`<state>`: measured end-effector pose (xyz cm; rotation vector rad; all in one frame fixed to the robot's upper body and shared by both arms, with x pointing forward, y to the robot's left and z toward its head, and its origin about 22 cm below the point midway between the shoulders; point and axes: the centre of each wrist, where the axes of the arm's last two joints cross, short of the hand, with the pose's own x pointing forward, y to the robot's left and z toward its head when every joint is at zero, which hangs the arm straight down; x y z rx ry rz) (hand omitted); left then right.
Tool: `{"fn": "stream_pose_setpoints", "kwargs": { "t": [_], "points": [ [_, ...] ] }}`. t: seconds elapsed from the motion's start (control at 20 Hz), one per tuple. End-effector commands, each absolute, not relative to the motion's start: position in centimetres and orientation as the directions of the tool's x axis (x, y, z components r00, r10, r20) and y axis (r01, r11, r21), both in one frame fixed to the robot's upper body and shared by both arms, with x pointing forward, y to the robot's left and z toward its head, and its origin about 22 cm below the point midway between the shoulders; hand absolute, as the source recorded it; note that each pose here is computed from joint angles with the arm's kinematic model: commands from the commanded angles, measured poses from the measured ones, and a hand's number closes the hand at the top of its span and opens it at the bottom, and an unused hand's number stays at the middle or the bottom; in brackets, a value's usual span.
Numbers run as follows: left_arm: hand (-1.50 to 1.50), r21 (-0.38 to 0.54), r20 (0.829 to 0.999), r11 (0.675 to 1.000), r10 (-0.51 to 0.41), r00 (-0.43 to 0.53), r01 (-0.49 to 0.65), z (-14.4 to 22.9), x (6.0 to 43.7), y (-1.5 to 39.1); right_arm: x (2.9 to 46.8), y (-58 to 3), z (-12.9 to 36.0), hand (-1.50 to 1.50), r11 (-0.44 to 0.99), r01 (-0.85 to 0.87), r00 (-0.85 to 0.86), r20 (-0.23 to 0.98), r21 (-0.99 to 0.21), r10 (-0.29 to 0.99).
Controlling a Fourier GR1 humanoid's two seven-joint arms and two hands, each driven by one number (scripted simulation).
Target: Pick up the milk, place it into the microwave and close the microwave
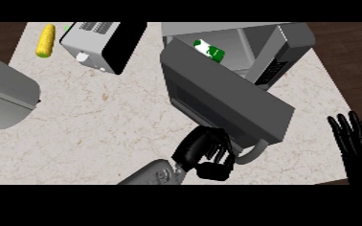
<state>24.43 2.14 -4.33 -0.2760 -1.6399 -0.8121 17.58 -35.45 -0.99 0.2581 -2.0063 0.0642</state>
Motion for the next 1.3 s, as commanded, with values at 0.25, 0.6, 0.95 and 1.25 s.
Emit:
{"fn": "stream_pose_setpoints", "kwargs": {
  "t": [0.25, 0.6, 0.95, 1.25],
  "points": [
    [-1.5, 0.208, 0.946, 0.893, -0.079, -0.315, 0.399, 0.1, 27.7, 1.1, 18.5, -35.7, 2.1, -1.5, 0.96, -0.28, -0.477, 0.863, 0.03, -0.166],
    [-1.5, 0.183, 0.928, 0.925, -0.051, -0.368, 0.333, 1.9, 30.1, 0.7, 19.6, -35.9, 3.9, -1.5, 0.947, -0.32, -0.503, 0.842, 0.029, -0.196],
    [-1.5, 0.168, 0.923, 0.943, -0.047, -0.383, 0.288, 3.2, 31.8, 0.3, 20.8, -35.7, 5.3, -1.5, 0.926, -0.377, -0.507, 0.829, 0.033, -0.237],
    [-1.5, 0.149, 0.92, 0.954, -0.037, -0.39, 0.259, 4.3, 33.1, 0.2, 21.4, -36.1, 6.1, -1.5, 0.904, -0.426, -0.502, 0.822, 0.035, -0.268]
  ]
}}
